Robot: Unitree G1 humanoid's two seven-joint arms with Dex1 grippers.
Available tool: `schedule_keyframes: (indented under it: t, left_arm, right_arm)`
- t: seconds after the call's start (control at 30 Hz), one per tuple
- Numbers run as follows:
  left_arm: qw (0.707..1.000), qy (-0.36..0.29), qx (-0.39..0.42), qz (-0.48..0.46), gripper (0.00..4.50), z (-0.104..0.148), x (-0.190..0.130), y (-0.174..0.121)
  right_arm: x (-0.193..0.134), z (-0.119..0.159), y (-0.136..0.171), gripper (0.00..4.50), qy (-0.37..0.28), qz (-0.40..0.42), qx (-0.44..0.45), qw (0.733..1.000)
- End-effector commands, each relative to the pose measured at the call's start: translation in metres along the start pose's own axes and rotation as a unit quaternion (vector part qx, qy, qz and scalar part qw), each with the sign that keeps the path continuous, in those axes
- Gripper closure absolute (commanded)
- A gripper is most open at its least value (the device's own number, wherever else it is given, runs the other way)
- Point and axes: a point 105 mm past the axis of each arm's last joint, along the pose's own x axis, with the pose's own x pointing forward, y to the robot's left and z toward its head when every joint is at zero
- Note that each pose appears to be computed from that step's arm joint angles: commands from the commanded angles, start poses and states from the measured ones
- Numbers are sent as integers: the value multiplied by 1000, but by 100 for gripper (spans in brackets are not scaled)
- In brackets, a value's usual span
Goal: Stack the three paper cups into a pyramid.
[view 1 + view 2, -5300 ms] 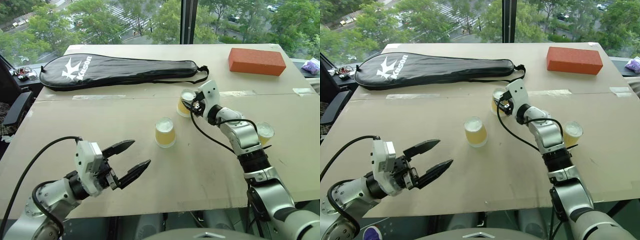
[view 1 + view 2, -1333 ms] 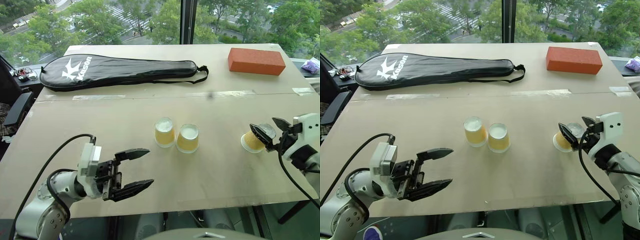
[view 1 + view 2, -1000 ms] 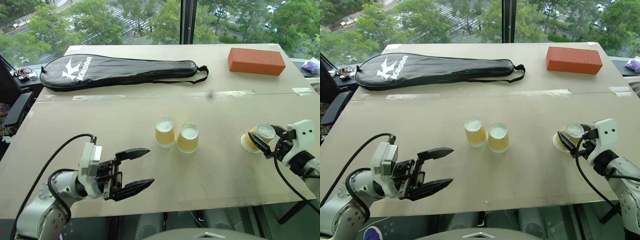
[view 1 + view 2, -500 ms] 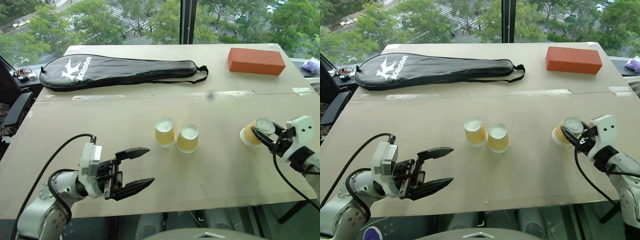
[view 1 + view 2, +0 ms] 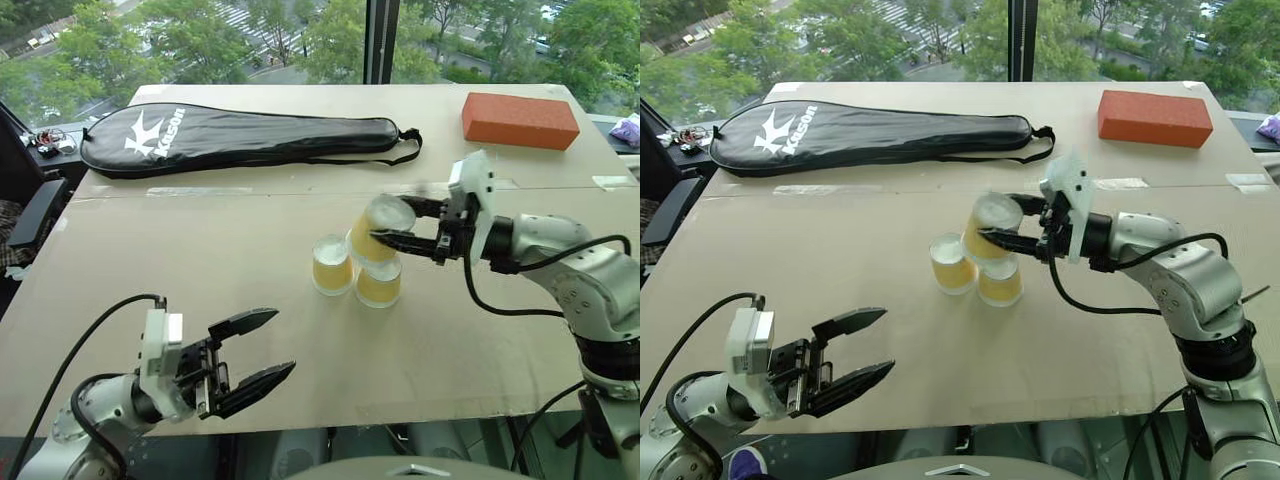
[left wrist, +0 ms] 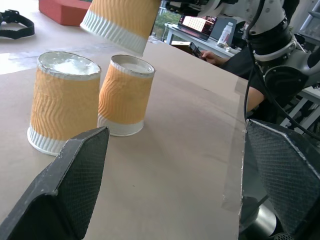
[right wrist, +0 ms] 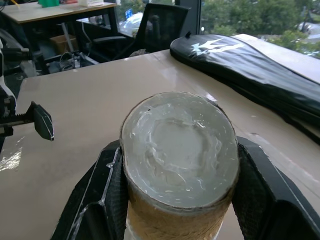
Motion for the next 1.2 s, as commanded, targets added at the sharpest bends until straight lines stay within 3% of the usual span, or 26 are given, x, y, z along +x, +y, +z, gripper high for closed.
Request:
schedule_keyframes:
  t: [0.03,0.4,0.53,0.6,0.93,1.2]
  left_arm:
    - [1000,-10,25,2,0,9,1,-8]
    - [999,-18,28,15,0,9,2,-10]
    - [999,-21,28,16,0,9,3,-10]
    - [999,-22,27,17,0,9,3,-10]
    - [998,-11,27,50,0,3,13,-4]
    - [993,12,21,119,0,-7,-6,19]
  right_arm:
    - [4,8,4,250,-6,23,-30,999]
    - [19,3,-4,250,36,36,-49,997]
    - [20,1,-5,64,44,42,-49,997]
    - [19,5,-2,13,38,49,-50,997]
    - [-24,34,3,13,-38,15,-51,998]
    - [-89,-11,5,13,28,-88,-23,995]
